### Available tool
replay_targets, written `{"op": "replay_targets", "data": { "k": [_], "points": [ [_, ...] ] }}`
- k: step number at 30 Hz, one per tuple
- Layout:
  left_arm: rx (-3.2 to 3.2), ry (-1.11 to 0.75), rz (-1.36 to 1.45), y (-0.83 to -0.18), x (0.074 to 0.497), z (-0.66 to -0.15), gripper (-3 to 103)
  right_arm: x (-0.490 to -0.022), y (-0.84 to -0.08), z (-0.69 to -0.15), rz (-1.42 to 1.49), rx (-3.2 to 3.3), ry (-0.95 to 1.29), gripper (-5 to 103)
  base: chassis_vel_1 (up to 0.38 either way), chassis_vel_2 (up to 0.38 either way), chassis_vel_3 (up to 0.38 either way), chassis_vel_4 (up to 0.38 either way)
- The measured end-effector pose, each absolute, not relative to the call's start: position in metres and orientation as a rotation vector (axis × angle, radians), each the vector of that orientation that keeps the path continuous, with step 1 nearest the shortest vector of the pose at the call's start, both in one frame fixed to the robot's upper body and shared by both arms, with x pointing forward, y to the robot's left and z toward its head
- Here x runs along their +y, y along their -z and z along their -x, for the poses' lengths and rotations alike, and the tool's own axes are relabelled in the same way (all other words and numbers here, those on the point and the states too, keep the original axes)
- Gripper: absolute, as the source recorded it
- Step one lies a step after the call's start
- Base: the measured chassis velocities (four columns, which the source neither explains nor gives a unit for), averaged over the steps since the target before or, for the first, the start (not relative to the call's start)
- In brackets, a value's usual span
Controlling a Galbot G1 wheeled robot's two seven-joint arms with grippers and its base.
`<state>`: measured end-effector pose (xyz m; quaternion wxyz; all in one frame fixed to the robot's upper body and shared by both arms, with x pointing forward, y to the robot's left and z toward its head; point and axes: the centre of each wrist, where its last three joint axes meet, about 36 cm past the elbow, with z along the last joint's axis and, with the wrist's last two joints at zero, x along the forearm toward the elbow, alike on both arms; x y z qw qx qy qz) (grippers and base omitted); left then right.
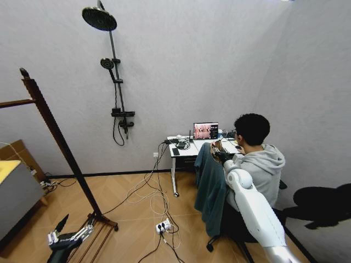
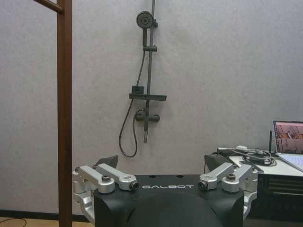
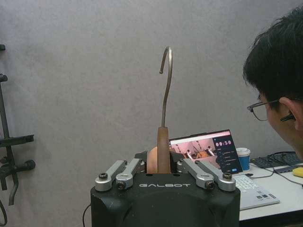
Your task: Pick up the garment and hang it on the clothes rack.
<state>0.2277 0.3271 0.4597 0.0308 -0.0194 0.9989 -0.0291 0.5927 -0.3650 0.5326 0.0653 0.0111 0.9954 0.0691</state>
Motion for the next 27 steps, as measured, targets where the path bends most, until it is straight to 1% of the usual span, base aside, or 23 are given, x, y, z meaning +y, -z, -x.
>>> {"op": "replay_targets", "data": {
  "k": [3, 12, 17, 19, 20, 22, 23, 25, 26, 27],
  "points": [
    [3.078, 0.09, 0.06, -0.46, 0.327, -0.228, 100, -0.366, -0.534, -0.591, -0.044, 3.008, -0.197, 10, 0.0, 0.0, 0.0, 0.0],
    [3.078, 0.09, 0.06, -0.46, 0.327, -0.228, 100, -0.363, -0.533, -0.583, -0.043, 3.012, -0.175, 10, 0.0, 0.0, 0.0, 0.0],
    [3.078, 0.09, 0.06, -0.46, 0.327, -0.228, 100, -0.353, -0.539, -0.573, -0.025, 3.002, -0.163, 10, 0.0, 0.0, 0.0, 0.0],
    [3.078, 0.09, 0.06, -0.46, 0.327, -0.228, 100, -0.336, -0.552, -0.549, 0.053, 2.997, -0.144, 10, 0.0, 0.0, 0.0, 0.0],
    [3.078, 0.09, 0.06, -0.46, 0.327, -0.228, 100, -0.336, -0.552, -0.549, 0.053, 2.997, -0.144, 10, 0.0, 0.0, 0.0, 0.0],
    [3.078, 0.09, 0.06, -0.46, 0.327, -0.228, 100, -0.321, -0.56, -0.521, 0.183, 2.991, -0.116, 10, 0.0, 0.0, 0.0, 0.0],
    [3.078, 0.09, 0.06, -0.46, 0.327, -0.228, 100, -0.321, -0.56, -0.521, 0.183, 2.991, -0.116, 10, 0.0, 0.0, 0.0, 0.0],
    [3.078, 0.09, 0.06, -0.46, 0.327, -0.228, 100, -0.307, -0.56, -0.496, 0.32, 2.994, -0.098, 10, 0.0, 0.0, 0.0, 0.0],
    [3.078, 0.09, 0.06, -0.46, 0.327, -0.228, 100, -0.307, -0.56, -0.496, 0.32, 2.994, -0.098, 10, 0.0, 0.0, 0.0, 0.0],
    [3.078, 0.09, 0.06, -0.46, 0.327, -0.228, 100, -0.3, -0.56, -0.484, 0.393, 2.992, -0.093, 10, 0.0, 0.0, 0.0, 0.0]
  ]
}}
